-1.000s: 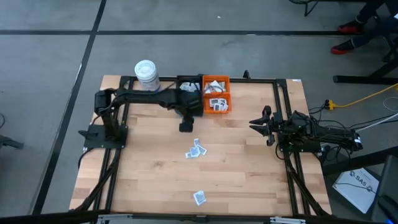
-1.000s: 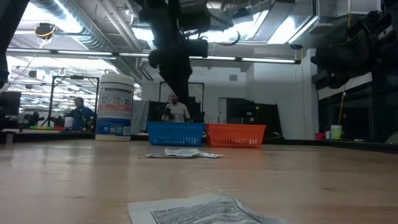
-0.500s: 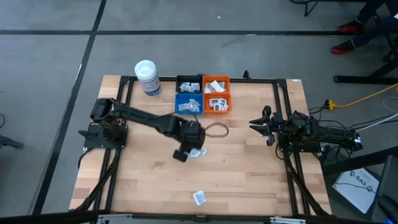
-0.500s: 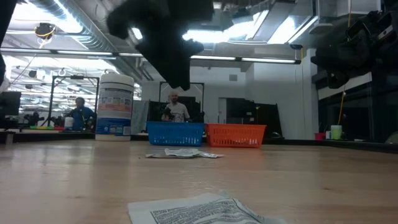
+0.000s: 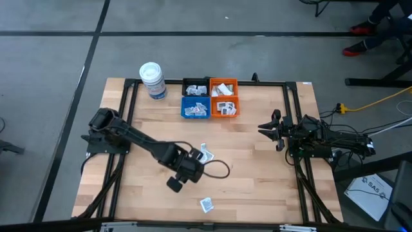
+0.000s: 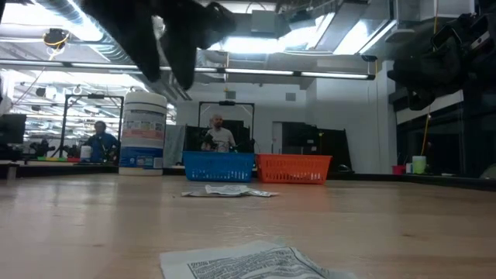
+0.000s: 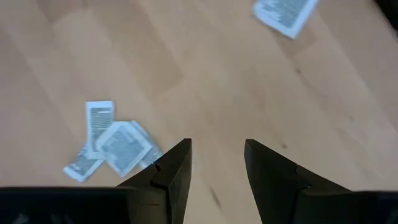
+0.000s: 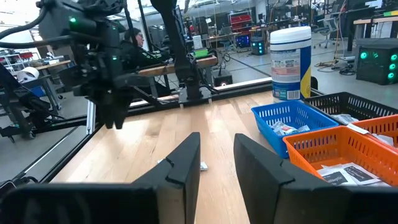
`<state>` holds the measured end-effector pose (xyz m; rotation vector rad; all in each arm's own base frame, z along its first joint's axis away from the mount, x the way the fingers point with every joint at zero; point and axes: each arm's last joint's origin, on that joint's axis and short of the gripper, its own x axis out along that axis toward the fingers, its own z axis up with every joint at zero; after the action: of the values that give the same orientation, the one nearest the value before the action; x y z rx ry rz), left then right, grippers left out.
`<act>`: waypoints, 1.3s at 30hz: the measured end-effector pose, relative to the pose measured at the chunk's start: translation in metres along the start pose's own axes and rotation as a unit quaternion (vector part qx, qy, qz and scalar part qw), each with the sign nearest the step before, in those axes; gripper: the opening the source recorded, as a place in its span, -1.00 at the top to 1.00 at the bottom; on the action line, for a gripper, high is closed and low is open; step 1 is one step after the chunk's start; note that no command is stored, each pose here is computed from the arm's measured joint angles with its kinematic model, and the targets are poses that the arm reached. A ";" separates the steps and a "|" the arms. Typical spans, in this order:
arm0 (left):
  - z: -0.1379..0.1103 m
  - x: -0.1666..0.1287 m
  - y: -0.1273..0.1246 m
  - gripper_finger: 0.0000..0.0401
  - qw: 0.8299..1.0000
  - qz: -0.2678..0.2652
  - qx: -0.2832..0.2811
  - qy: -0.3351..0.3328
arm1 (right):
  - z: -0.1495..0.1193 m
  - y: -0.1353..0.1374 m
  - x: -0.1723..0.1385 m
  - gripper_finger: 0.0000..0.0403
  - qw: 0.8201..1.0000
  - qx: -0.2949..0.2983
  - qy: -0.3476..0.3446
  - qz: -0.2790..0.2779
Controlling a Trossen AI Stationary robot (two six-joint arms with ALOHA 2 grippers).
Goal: Pick & Place First Aid Supplies
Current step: Put the towelette pack into the bottom orange bin
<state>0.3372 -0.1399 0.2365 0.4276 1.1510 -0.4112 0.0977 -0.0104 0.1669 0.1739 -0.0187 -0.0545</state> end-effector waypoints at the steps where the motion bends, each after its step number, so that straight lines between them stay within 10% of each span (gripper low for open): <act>1: 0.001 0.000 -0.003 0.28 1.000 -0.002 0.003 -0.001 | 0.000 0.000 0.000 0.50 1.000 0.000 0.000 0.000; 27: 0.046 0.041 -0.076 0.28 0.986 -0.036 0.033 -0.157 | 0.000 0.000 0.000 0.50 1.000 0.000 0.000 0.000; 39: 0.076 0.088 -0.060 0.27 0.988 -0.023 0.022 -0.154 | 0.000 0.000 0.000 0.50 1.000 0.000 0.000 0.000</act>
<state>0.3959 -0.2389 0.1742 0.3619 0.8542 -0.5253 0.0977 -0.0104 0.1670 0.1739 -0.0187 -0.0540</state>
